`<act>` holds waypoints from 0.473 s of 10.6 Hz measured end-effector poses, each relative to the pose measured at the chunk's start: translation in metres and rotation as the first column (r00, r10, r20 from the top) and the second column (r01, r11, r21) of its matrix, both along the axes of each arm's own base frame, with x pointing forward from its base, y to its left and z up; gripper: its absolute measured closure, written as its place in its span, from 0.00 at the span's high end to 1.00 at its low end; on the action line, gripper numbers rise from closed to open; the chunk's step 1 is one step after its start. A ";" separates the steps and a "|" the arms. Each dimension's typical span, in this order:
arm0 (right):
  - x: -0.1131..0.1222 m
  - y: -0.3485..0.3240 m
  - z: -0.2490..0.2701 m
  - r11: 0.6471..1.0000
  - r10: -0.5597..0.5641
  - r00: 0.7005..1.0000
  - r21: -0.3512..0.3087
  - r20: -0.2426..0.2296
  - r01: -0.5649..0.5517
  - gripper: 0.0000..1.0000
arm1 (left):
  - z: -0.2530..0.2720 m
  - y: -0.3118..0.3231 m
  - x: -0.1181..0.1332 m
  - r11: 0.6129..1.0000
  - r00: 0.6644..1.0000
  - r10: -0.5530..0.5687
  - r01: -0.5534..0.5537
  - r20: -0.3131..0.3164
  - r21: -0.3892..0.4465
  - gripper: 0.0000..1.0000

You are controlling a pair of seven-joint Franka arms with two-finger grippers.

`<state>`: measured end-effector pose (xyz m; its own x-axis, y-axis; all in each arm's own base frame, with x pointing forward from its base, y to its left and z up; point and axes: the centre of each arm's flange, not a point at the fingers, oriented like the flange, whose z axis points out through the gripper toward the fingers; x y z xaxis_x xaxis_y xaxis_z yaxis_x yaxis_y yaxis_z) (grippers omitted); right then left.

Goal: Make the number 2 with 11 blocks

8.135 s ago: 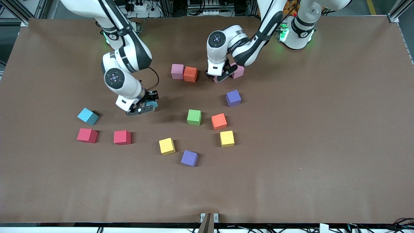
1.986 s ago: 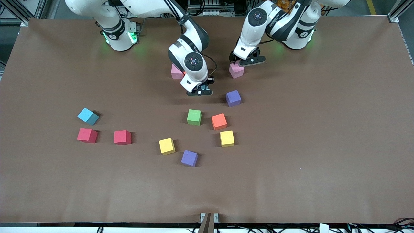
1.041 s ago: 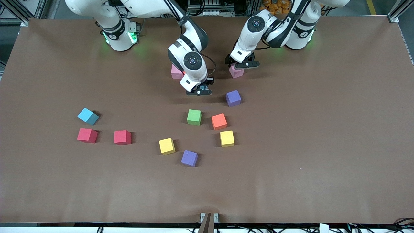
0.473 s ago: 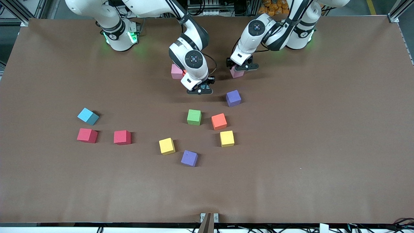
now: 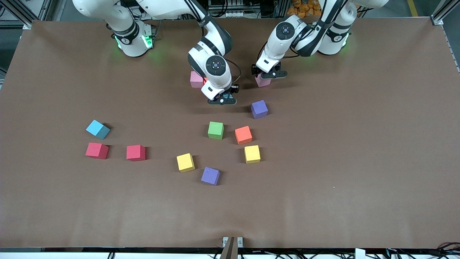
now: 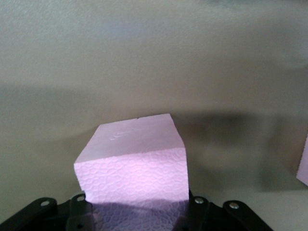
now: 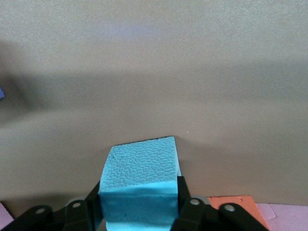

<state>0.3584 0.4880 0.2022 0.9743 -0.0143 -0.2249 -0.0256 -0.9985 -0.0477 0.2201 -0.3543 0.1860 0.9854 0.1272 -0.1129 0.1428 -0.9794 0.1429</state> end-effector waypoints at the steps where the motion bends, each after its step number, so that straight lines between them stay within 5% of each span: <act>1: 0.000 0.000 0.000 1.000 -0.001 1.000 0.000 0.000 0.001 0.79 | 0.002 0.001 0.005 1.000 1.000 -0.018 0.018 0.009 -0.007 0.56; 3: 0.000 0.000 0.000 1.000 -0.001 1.000 0.000 0.001 0.001 1.00 | 0.007 -0.002 0.013 0.999 0.999 -0.044 0.045 0.027 -0.023 0.56; 5: 0.002 0.001 0.007 1.000 -0.003 1.000 0.009 0.009 0.003 1.00 | 0.014 -0.010 0.019 0.995 0.995 -0.099 0.100 0.029 -0.029 0.56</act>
<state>0.3608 0.4891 0.2094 0.9762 -0.0154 -0.2163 -0.0284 -0.9980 -0.0571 0.2391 -0.3645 0.1995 0.9958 0.0255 -0.0881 0.0407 -0.9836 0.1757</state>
